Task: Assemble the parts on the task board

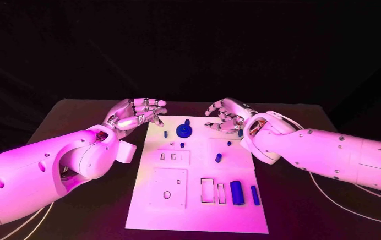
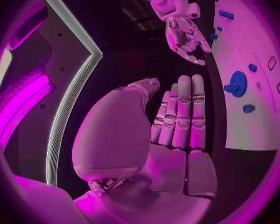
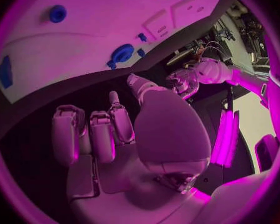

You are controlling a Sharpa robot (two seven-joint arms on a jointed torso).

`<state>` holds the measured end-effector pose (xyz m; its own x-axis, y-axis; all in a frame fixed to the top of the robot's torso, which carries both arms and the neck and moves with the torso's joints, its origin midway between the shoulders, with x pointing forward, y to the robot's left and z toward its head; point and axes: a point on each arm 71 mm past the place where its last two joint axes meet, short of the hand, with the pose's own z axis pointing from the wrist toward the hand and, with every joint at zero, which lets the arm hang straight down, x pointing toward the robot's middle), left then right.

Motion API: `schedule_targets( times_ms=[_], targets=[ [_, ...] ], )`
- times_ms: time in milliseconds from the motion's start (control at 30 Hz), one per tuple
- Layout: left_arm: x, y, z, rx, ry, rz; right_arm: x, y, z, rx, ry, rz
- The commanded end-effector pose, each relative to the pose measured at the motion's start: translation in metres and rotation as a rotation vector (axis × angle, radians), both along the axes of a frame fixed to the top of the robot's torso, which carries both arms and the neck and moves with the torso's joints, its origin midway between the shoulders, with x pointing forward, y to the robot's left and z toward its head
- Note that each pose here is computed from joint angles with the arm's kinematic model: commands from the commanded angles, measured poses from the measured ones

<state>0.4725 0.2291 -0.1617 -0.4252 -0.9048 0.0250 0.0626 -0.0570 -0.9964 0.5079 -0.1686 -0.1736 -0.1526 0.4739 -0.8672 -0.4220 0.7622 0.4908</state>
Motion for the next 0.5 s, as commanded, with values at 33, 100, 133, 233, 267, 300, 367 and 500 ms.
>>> schedule_targets(
  times_ms=[33, 100, 133, 233, 267, 300, 367, 500],
  targets=[
    [0.0, -0.001, 0.0016, -0.007, -0.011, -0.013, -0.007, -0.014, 0.005, 0.096, 0.045, 0.055],
    [0.0001, -0.001, 0.0015, -0.008, -0.011, -0.013, -0.01, -0.028, 0.006, 0.111, 0.078, 0.068],
    [0.0002, -0.001, 0.0015, -0.008, -0.011, -0.014, -0.011, -0.033, 0.006, 0.115, 0.089, 0.073],
    [0.0002, -0.001, 0.0013, -0.008, -0.012, -0.015, -0.012, -0.049, 0.005, 0.12, 0.111, 0.08],
    [0.0003, -0.001, 0.0012, -0.008, -0.012, -0.015, -0.012, -0.058, 0.004, 0.119, 0.116, 0.08],
    [0.0003, -0.001, 0.0012, -0.008, -0.012, -0.015, -0.012, -0.064, 0.003, 0.116, 0.118, 0.078],
    [0.0003, -0.001, 0.0012, -0.008, -0.012, -0.015, -0.011, -0.075, 0.002, 0.107, 0.118, 0.07],
    [0.0004, 0.0, 0.0011, -0.007, -0.013, -0.014, -0.007, -0.095, -0.002, 0.086, 0.113, 0.04]
  ],
)
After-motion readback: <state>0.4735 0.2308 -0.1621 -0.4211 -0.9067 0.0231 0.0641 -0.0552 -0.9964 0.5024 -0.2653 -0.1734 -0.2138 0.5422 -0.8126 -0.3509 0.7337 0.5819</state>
